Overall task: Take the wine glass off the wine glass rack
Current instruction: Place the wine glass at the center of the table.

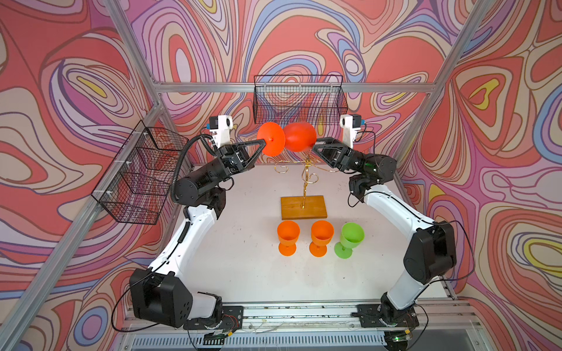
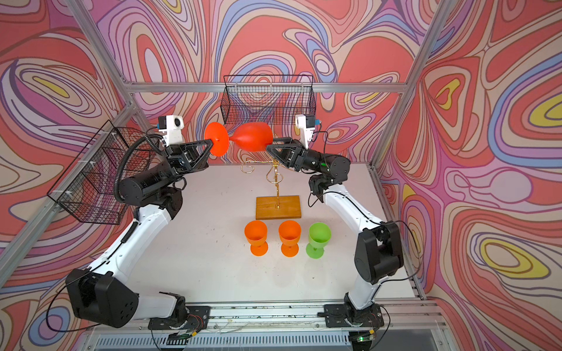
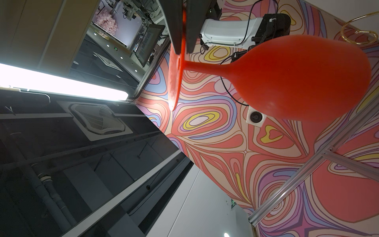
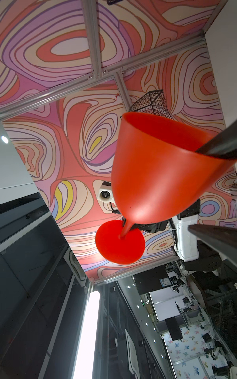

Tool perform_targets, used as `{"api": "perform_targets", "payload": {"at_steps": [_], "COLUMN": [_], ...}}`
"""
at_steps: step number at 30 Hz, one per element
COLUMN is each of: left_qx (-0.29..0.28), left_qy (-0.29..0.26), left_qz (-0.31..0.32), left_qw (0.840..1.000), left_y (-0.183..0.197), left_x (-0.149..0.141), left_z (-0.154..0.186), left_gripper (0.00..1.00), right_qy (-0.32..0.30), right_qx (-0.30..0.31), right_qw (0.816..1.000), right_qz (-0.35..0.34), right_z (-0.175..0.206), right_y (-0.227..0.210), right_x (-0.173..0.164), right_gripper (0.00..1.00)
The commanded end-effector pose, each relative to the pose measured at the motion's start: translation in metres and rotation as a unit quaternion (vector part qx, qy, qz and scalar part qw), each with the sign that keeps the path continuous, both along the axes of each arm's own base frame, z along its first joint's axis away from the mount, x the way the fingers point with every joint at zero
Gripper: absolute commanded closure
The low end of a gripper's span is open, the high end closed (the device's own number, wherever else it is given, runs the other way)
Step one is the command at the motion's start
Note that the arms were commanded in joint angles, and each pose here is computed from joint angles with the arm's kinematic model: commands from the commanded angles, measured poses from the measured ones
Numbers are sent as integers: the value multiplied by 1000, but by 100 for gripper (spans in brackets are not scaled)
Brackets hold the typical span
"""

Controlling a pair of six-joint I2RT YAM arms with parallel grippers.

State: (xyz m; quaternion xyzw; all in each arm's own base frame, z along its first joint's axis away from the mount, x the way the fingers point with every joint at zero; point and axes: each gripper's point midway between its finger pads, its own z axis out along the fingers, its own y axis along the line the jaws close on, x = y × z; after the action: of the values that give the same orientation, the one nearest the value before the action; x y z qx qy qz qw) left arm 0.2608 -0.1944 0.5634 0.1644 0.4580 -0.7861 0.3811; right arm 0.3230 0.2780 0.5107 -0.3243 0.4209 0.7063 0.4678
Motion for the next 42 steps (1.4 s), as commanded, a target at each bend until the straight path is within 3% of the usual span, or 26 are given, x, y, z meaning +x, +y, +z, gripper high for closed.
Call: {"api": "perform_targets", "payload": {"at_steps": [1,7,17,24,25,32,34,37,42], "left_qx": [-7,-6,-4,-3,-4,-3,-3,-3,-3], "left_qy": [-24,-24,-21,-21,-20,-20,-21,-25,-24], "left_qz": [-1,-2,-3,-3,-2,2,5,9,12], "left_qw": [1000,1000,1000,1000,1000,1000,1000,1000,1000], "left_y": [1,0,-1,-1,-1,-2,-1,0,1], "left_x": [-4,-5,-1,3,4,5,5,2,1], "left_z": [5,5,3,3,3,-1,-2,-3,-6], "left_gripper": [100,100,100,100,98,45,35,22,20], "right_qy": [-38,-54,-62,-66,-69,-75,-75,-76,-77], "right_qx": [2,0,2,-2,-2,-3,0,3,11], "right_qw": [998,997,997,996,996,996,996,996,996], "right_qz": [53,52,55,57,57,56,54,50,43], "right_z": [3,5,8,5,6,7,8,9,10], "right_y": [4,7,8,10,10,9,8,7,7], "right_x": [-20,-19,-22,-23,-24,-29,-30,-29,-28], "right_gripper": [53,58,87,100,100,100,100,100,100]}}
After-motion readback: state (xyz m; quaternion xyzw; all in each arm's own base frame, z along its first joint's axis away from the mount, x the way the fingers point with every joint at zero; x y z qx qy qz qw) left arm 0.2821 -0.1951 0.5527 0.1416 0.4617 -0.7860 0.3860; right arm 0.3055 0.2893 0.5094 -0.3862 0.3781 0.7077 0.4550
